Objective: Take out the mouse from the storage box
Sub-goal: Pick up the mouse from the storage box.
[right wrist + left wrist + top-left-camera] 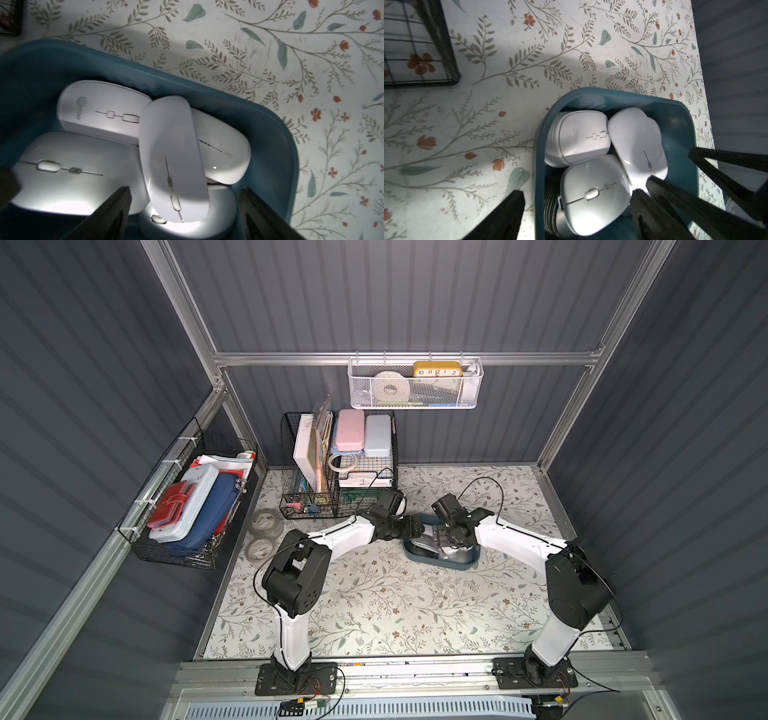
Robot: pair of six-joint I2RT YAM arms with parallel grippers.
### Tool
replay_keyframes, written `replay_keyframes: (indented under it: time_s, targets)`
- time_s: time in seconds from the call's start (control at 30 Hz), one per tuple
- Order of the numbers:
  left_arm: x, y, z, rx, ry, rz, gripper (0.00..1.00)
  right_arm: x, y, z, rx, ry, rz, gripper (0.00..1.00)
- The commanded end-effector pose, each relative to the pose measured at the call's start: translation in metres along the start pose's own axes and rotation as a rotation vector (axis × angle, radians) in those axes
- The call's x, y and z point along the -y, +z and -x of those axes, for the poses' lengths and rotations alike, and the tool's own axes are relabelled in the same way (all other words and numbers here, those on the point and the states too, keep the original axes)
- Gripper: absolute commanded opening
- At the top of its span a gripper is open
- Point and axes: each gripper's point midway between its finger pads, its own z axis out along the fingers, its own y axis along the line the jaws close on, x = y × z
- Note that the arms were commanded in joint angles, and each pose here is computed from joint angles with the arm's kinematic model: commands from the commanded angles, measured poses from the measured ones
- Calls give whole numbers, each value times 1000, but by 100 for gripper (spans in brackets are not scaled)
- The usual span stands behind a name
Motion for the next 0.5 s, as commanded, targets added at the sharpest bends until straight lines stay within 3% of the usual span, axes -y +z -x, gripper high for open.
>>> replay_keyframes:
  time_s: [0.0,0.47]
  targets:
    - [1,-15,3,40,-3,10,87,9,3,0,-22,-72,-72,86]
    - [-3,-18,-7,69,-10,-6,91,-7,22,11,-47,-114,-64,88]
